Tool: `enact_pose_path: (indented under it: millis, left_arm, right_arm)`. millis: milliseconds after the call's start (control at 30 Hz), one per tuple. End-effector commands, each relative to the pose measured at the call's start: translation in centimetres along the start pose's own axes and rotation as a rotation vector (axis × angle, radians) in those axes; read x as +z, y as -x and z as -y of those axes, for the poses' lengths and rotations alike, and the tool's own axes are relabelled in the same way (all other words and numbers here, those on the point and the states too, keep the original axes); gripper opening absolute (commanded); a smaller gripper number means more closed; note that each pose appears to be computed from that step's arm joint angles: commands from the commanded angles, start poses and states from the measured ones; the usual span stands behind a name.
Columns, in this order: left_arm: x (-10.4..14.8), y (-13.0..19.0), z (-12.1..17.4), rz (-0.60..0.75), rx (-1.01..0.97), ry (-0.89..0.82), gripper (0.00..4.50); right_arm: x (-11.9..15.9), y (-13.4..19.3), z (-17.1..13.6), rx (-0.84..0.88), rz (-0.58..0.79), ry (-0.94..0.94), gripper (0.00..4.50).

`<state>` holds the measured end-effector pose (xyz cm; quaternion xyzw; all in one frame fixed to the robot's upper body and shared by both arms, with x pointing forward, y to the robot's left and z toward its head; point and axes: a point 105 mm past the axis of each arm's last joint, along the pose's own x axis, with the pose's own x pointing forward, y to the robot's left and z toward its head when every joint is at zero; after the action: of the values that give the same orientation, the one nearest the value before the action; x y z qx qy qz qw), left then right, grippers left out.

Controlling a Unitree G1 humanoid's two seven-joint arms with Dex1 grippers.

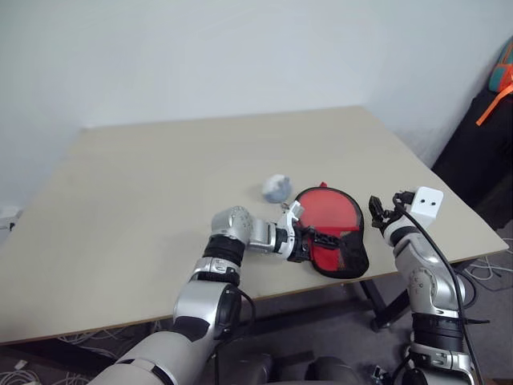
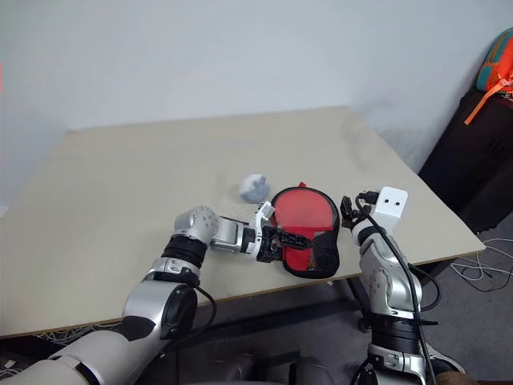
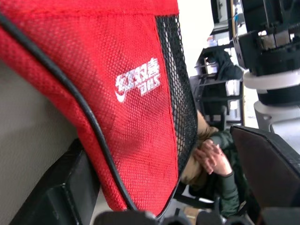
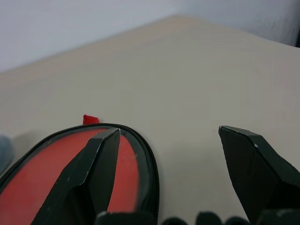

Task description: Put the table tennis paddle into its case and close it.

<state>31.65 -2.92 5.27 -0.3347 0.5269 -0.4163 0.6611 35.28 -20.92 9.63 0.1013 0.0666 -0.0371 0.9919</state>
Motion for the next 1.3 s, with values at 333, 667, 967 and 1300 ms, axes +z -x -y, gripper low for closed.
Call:
enact_pose_path:
  millis: [333,667,967,1300]
  left_arm:
    - [0.6,0.3,1.0,0.035,-0.047,0.037,0.05]
    - [-0.3,2.6,-1.0,-0.05,0.09,0.073,0.05]
    - [-2.8,3.7,0.1,-0.178,-0.038,0.067,0.05]
    - [-5.9,4.4,1.0,-0.28,-0.1,0.055,0.05]
  right_arm:
    - [1.8,0.2,-0.1,0.0,0.061,0.025,3.66]
    - [1.7,0.3,-0.1,-0.003,0.062,0.038,3.66]
    - [1.5,0.5,0.2,-0.01,0.058,0.046,3.66]
    - [1.3,0.4,-0.2,0.007,0.05,0.058,3.66]
